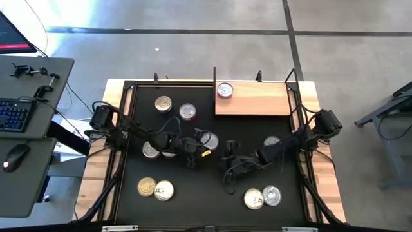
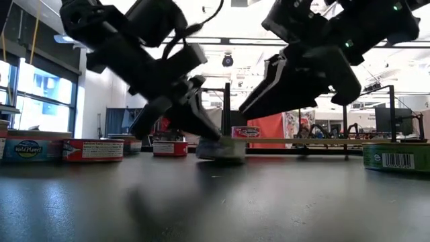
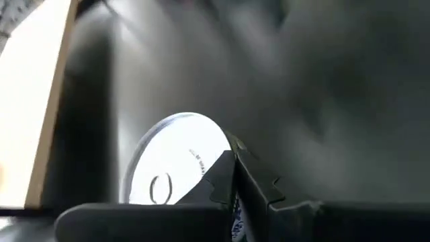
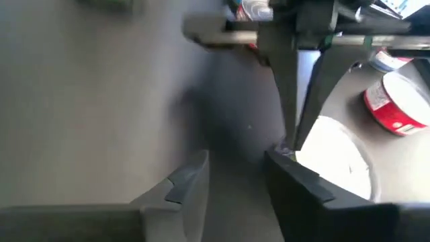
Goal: Stack canned seafood by type on shelf
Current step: Put the green tuna can on the shelf
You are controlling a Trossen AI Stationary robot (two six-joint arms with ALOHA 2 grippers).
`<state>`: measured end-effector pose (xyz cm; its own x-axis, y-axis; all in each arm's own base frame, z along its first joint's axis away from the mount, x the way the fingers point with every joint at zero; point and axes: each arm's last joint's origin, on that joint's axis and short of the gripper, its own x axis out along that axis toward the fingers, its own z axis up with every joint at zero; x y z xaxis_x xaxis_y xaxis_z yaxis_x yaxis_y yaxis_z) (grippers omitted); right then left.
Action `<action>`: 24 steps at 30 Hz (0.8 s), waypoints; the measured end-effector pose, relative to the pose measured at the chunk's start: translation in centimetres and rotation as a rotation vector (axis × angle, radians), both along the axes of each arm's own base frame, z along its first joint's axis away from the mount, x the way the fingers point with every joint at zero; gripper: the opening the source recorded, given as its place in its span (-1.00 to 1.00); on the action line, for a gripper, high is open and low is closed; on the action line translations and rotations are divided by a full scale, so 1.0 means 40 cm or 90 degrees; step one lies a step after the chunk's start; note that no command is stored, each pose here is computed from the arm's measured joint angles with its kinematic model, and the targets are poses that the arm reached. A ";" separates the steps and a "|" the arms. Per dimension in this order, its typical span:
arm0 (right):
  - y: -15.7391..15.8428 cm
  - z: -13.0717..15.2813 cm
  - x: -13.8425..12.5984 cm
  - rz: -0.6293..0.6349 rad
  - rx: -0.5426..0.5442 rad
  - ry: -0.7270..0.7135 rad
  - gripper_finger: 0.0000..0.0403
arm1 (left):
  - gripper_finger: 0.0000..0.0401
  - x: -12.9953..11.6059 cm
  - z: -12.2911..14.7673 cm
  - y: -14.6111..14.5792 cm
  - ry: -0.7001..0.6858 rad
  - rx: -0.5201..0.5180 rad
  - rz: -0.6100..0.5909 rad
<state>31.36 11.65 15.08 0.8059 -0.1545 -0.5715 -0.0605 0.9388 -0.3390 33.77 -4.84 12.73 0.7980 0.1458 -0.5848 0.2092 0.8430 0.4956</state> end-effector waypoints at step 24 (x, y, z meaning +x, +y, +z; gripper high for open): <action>-0.037 -0.076 0.023 -0.072 -0.260 0.061 0.16 | -1.00 0.042 0.057 -0.028 -0.059 -0.057 0.031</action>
